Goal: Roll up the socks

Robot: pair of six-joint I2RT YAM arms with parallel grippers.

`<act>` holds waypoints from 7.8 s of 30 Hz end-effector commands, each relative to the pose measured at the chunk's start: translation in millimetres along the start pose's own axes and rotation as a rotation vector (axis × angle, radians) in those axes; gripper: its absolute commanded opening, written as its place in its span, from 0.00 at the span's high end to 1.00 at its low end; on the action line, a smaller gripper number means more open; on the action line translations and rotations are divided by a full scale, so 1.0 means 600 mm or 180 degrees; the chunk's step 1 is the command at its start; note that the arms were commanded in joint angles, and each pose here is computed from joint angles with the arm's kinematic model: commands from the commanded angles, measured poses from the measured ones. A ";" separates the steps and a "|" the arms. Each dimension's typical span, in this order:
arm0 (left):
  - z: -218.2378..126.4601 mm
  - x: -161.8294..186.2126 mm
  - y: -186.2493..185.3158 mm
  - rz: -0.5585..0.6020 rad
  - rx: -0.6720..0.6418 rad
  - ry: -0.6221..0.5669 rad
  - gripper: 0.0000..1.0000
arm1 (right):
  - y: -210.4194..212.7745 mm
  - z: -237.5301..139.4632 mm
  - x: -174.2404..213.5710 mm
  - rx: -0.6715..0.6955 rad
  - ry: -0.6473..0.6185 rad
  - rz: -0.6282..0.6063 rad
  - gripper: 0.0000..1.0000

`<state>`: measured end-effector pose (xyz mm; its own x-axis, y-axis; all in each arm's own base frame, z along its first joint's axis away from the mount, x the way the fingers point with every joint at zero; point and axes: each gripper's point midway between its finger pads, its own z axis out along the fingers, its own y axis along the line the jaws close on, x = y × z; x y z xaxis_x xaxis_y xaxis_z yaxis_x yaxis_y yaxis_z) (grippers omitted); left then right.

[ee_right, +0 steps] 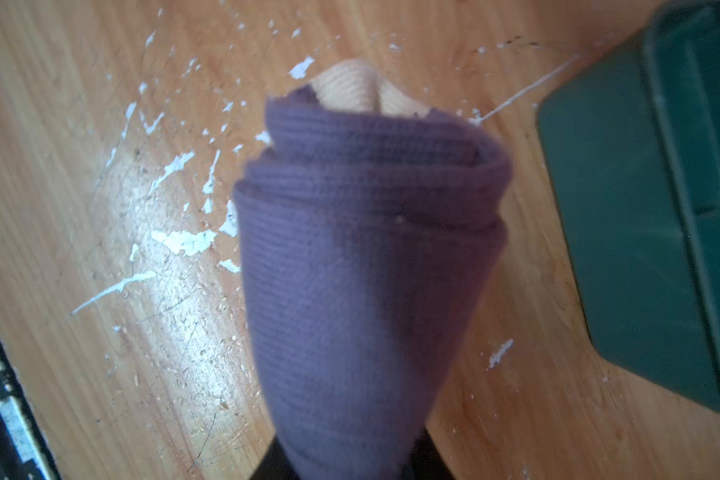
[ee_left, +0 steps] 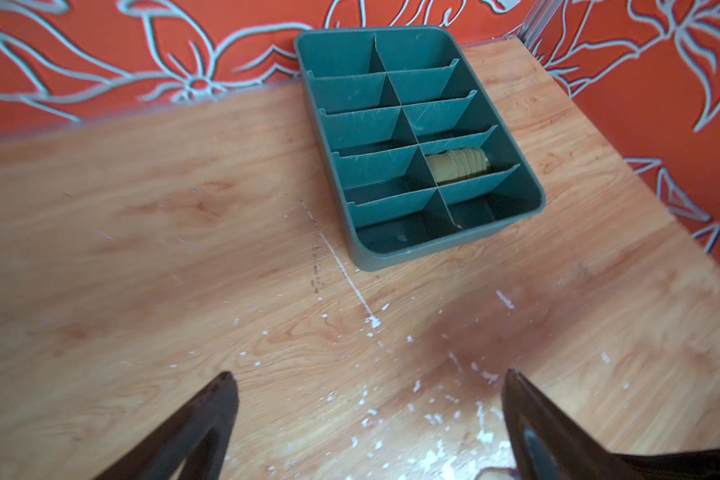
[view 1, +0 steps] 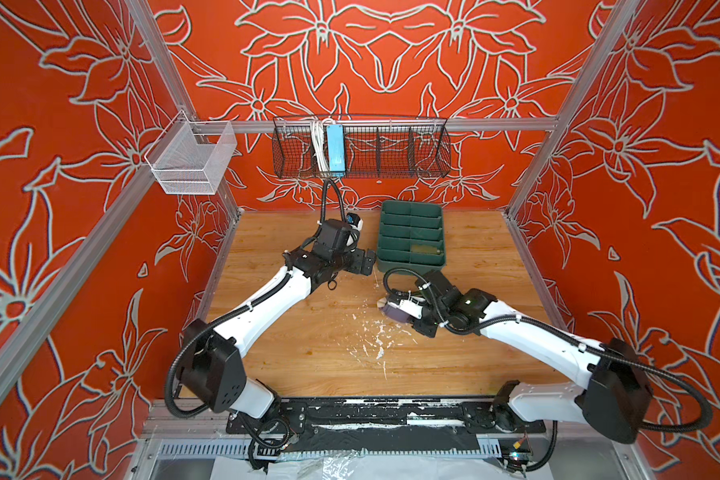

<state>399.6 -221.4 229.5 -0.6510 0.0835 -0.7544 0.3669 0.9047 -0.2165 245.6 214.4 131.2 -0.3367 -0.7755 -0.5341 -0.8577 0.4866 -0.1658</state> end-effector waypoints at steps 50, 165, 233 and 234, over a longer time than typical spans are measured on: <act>0.186 0.076 0.054 0.0258 -0.0549 0.1036 0.97 | -0.249 -0.076 -0.046 0.0437 -0.0724 0.1486 1.00; -0.177 0.120 0.192 -0.0054 -0.1468 -0.0680 0.03 | -0.156 0.084 0.008 0.0840 -0.0263 0.3777 0.82; -0.124 0.192 0.401 -0.0580 -0.2180 -0.0757 0.03 | -0.290 -0.171 0.157 0.3542 -0.1055 0.2033 0.34; -0.122 0.206 0.404 -0.0576 -0.2219 -0.0672 0.03 | -0.288 -0.174 0.166 0.3605 -0.1105 0.2032 0.34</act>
<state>355.3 42.7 128.5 -0.4811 -0.1591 -0.8621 -0.3342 0.9424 0.0126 323.0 35.4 160.2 -0.4275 -0.2185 -0.8772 0.1102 0.9505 -0.2905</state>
